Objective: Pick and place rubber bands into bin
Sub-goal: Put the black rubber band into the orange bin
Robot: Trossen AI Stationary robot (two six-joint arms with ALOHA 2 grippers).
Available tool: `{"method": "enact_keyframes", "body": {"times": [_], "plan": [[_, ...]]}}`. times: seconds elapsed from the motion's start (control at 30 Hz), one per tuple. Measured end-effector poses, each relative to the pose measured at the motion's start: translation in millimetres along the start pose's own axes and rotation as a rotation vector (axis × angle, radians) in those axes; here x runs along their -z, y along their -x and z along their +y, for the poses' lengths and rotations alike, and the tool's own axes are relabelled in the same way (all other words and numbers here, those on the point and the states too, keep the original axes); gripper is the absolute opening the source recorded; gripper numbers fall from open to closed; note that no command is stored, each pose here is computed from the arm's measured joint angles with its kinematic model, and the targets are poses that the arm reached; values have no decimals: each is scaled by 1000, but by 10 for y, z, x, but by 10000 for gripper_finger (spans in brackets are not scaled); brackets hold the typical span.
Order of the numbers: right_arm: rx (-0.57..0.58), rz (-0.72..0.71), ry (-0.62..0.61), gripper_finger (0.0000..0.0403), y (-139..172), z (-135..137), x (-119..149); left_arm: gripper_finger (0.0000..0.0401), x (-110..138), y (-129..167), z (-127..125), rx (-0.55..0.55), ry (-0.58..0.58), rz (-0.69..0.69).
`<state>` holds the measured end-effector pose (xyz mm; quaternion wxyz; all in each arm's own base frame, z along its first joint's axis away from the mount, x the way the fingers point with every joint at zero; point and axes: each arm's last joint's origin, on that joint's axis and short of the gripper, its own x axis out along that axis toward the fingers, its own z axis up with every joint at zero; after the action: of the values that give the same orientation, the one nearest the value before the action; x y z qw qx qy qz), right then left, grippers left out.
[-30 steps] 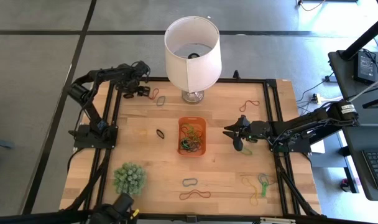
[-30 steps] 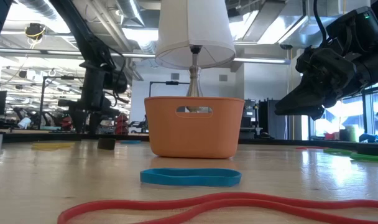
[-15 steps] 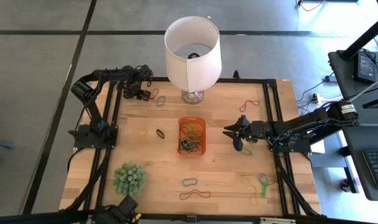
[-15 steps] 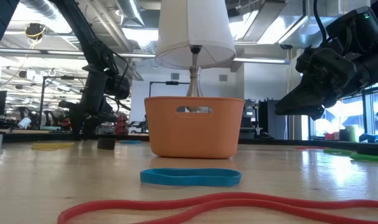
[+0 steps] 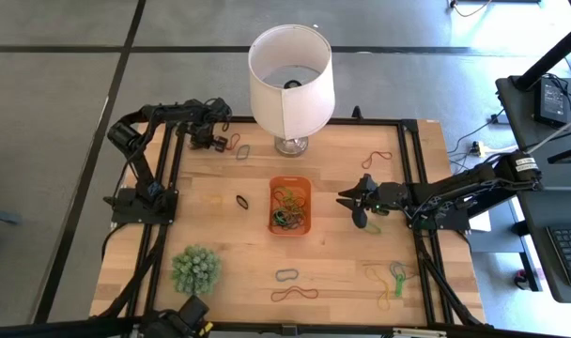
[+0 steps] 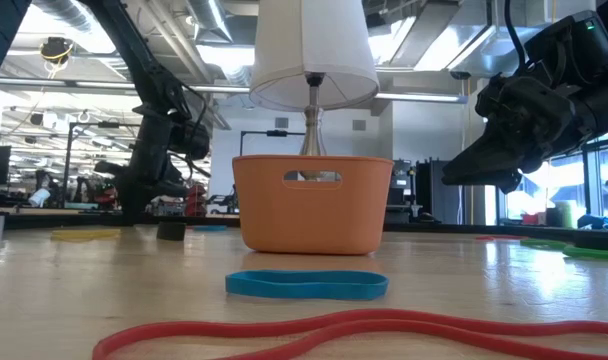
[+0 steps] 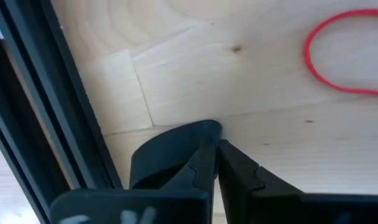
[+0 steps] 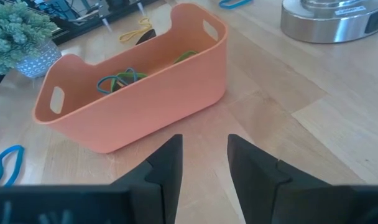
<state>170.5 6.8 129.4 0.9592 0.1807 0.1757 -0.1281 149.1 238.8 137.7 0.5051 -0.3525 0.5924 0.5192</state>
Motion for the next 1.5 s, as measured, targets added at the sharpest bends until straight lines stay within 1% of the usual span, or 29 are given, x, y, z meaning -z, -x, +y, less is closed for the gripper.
{"method": "enact_keyframes", "body": {"times": [0.2,0.33,0.47,0.6,0.67,0.77,0.9,1.0,1.13,1.27,1.37,1.5], "plan": [[-1,0,-22,131,0,0,0,4,77,34,-44,-21,-65,37],[-1,1,-23,131,0,1,1,3,187,147,-122,-32,-118,45],[-2,1,-23,131,0,1,1,3,360,333,-285,-29,-244,18],[-2,2,-23,131,0,1,1,2,592,578,-474,-4,-377,-59],[-2,1,-23,131,0,1,1,2,733,721,-555,20,-436,-110],[-2,1,-23,131,0,1,1,2,957,925,-654,107,-506,-168],[-2,2,-26,131,0,1,1,2,1232,1192,-765,227,-543,-226],[-3,-1,-27,131,0,2,-1,2,1399,1382,-870,289,-578,-267],[-3,-1,-27,131,0,2,-2,2,1575,1640,-1077,364,-681,-335],[-5,-6,-29,131,0,4,-7,2,1677,1888,-1352,434,-770,-415],[-7,-10,-30,131,0,6,-11,2,1709,2027,-1600,458,-830,-448],[-9,-14,-30,131,0,7,-14,2,1713,2086,-1971,456,-922,-454]]}}
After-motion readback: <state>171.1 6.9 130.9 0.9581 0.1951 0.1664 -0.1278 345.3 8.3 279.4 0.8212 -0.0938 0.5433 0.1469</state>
